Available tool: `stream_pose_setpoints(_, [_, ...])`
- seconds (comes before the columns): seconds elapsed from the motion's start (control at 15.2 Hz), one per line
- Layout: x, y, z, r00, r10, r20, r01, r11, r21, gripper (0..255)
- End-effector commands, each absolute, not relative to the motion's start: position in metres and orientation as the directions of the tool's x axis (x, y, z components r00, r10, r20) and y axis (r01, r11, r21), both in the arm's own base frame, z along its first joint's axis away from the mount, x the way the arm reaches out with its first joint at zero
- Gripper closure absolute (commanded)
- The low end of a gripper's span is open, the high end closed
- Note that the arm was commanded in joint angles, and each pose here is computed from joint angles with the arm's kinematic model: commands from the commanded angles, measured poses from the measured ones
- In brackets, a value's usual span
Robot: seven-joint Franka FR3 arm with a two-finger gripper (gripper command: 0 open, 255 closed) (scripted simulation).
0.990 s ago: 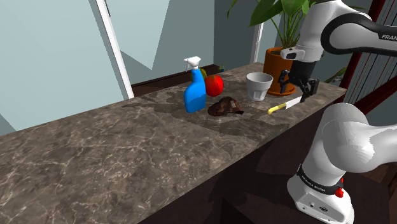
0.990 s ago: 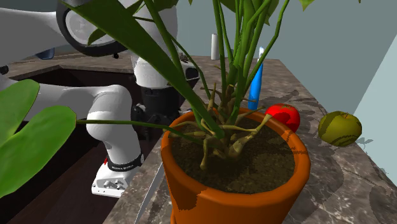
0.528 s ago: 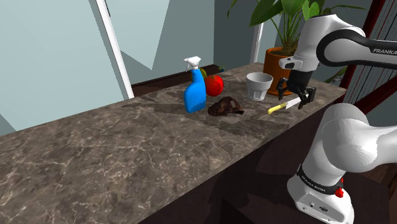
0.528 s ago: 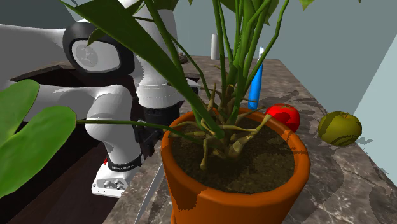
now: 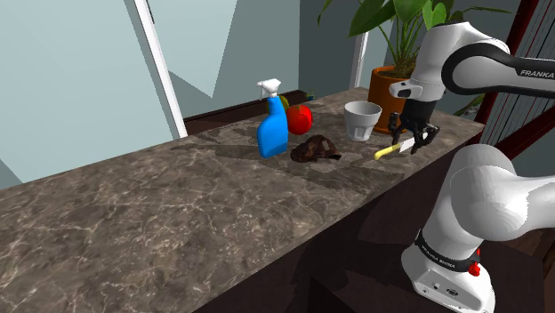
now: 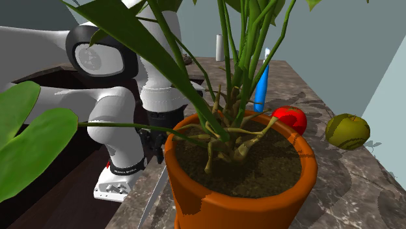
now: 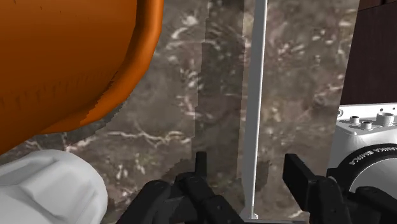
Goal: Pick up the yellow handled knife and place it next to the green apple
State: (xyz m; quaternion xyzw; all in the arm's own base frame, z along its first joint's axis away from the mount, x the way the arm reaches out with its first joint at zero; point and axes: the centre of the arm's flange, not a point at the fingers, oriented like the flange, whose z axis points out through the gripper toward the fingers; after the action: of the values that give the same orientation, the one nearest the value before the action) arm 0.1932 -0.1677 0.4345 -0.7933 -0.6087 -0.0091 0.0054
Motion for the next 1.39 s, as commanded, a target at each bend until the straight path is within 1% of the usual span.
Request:
stream_pose_setpoints(0.0, [0.193,-0.168,0.434,0.259,0.966,0.021,0.966,-0.259,0.003,255])
stream_pose_setpoints(0.53, [0.193,-0.168,0.434,0.259,0.966,0.021,0.966,-0.259,0.003,255])
stream_pose_setpoints(1.32, [0.193,-0.168,0.498,0.259,0.966,0.021,0.966,-0.259,0.003,255])
